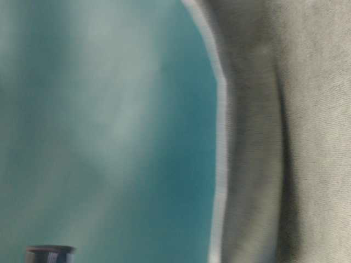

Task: Fold a large towel.
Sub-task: 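Lay the stretched towel flat on the table with both grippers, then release the near corners and grasp the far towel corners with both grippers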

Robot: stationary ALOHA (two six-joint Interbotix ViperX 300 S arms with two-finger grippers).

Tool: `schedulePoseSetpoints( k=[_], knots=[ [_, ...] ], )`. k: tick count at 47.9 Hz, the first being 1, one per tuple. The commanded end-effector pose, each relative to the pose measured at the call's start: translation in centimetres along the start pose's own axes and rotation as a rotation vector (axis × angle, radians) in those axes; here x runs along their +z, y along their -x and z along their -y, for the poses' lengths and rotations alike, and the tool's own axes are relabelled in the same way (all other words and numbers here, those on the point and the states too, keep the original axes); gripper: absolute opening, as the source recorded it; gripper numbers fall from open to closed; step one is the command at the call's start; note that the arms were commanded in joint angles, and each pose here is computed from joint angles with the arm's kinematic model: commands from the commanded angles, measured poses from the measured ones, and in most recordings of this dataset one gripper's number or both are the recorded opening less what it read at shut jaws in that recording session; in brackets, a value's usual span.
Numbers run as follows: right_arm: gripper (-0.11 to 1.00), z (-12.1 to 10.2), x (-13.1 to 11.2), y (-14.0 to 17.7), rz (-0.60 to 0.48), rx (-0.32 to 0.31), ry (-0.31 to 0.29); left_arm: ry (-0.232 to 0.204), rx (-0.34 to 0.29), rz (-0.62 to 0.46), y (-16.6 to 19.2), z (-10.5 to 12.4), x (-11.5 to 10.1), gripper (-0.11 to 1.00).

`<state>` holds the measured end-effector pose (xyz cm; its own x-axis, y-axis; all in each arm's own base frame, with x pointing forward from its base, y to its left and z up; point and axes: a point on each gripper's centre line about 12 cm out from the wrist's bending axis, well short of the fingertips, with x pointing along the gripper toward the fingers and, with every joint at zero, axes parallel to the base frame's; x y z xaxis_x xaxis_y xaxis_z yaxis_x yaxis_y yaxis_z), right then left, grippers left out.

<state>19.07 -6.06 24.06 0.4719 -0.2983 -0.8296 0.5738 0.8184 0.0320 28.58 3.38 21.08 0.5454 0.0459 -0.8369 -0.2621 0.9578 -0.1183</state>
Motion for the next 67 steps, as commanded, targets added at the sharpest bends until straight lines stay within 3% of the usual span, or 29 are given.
schedulePoseSetpoints(
  k=[1, 11, 19, 31, 41, 44, 47, 51, 54, 57, 62, 67],
  knots=[
    [0.02, -1.7, -1.9, -1.4, -0.069, 0.064, 0.03, -0.001, -0.027, -0.005, -1.4, 1.4, -0.9, 0.02],
    [0.02, -4.1, -6.0, -4.3, -0.156, 0.192, 0.021, -0.036, -0.081, -0.05, -4.9, 4.9, -2.7, 0.02],
    [0.02, -4.7, -8.1, -5.3, -0.195, 0.242, -0.004, -0.073, -0.113, -0.072, -5.8, 7.1, -3.5, 0.02],
    [0.02, -5.6, -9.1, -5.0, -0.218, 0.286, 0.007, -0.001, -0.134, -0.087, -5.7, 8.6, -4.1, 0.06],
    [0.03, -5.6, -9.3, -5.5, -0.225, 0.278, 0.015, -0.011, -0.145, -0.064, -5.9, 9.0, -3.7, 0.15],
    [0.13, -5.7, -9.4, -5.7, -0.235, 0.273, 0.019, -0.016, -0.15, -0.061, -5.9, 9.3, -3.6, 0.24],
    [0.32, -5.8, -9.4, -5.7, -0.242, 0.271, 0.025, -0.02, -0.152, -0.062, -5.9, 9.4, -3.6, 0.37],
    [0.56, -6.1, -9.4, -5.3, -0.248, 0.275, 0.04, -0.025, -0.158, -0.061, -5.6, 9.6, -3.7, 0.61],
    [0.67, -6.3, -8.8, -4.4, -0.238, 0.289, 0.045, -0.027, -0.163, -0.052, -5.1, 9.7, -3.4, 0.76],
    [0.65, -6.3, -8.2, -3.4, -0.216, 0.302, 0.047, -0.03, -0.166, -0.045, -4.5, 9.7, -3.1, 0.82],
    [0.61, -5.9, -6.9, -1.9, -0.134, 0.31, 0.08, -0.051, -0.167, -0.011, -3.3, 9.3, -2.4, 0.77],
    [0.62, -4.2, -5.1, -1.4, -0.008, 0.239, 0.125, -0.066, -0.135, 0.049, -2.5, 7.0, -1.0, 0.73]
  ],
)
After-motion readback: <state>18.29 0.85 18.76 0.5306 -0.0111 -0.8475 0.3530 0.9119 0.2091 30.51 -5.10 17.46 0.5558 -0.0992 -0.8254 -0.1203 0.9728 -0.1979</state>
